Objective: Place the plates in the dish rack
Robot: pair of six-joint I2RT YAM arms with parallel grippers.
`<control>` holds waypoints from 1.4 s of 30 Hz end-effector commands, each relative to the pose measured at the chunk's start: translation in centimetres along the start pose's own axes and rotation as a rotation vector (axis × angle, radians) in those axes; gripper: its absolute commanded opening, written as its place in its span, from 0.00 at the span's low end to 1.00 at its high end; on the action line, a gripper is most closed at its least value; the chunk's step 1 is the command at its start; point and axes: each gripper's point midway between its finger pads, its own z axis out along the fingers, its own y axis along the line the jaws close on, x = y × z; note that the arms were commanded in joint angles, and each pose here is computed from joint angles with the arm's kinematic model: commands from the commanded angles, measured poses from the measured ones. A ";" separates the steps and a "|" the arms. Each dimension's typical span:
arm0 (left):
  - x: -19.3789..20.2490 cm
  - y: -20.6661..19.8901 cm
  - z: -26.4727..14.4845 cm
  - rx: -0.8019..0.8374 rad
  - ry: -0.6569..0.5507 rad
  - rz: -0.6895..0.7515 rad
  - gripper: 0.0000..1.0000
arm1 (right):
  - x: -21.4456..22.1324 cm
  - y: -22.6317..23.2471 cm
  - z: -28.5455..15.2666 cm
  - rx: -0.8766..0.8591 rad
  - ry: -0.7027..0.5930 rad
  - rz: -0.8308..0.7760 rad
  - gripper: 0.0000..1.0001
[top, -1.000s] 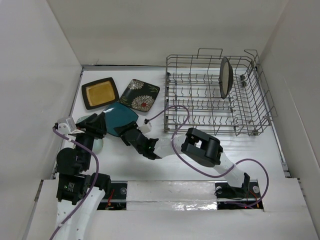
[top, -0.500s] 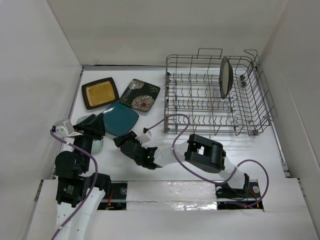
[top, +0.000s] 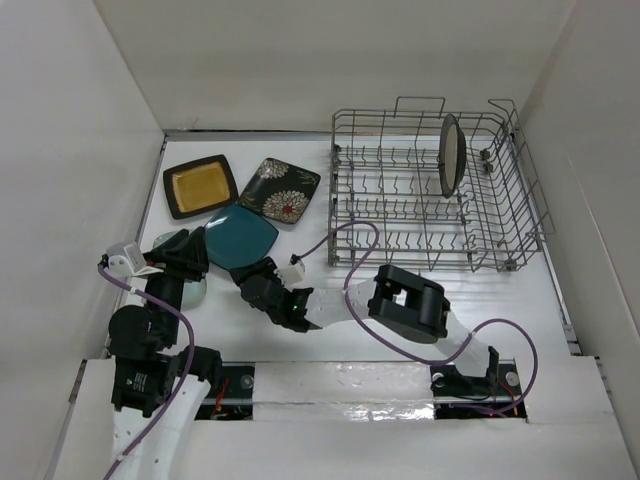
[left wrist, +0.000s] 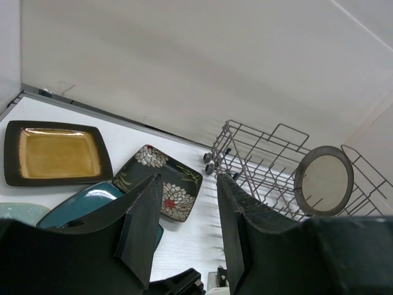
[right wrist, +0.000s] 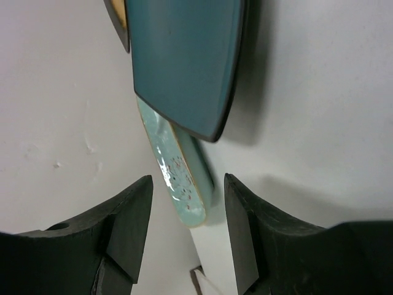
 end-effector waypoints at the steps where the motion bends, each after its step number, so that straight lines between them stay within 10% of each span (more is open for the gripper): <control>1: -2.1 -0.9 -0.3 0.029 -0.062 -0.015 0.37 | -2.2 0.2 2.3 -0.004 -0.066 0.136 0.56; 25: -2.0 -0.8 -0.3 0.017 -0.052 -0.018 0.37 | -4.2 -3.1 6.3 0.049 -0.144 0.344 0.47; 42: -2.1 -0.7 -0.3 0.009 -0.053 -0.017 0.36 | -6.1 -2.5 6.1 -0.028 -0.187 0.381 0.05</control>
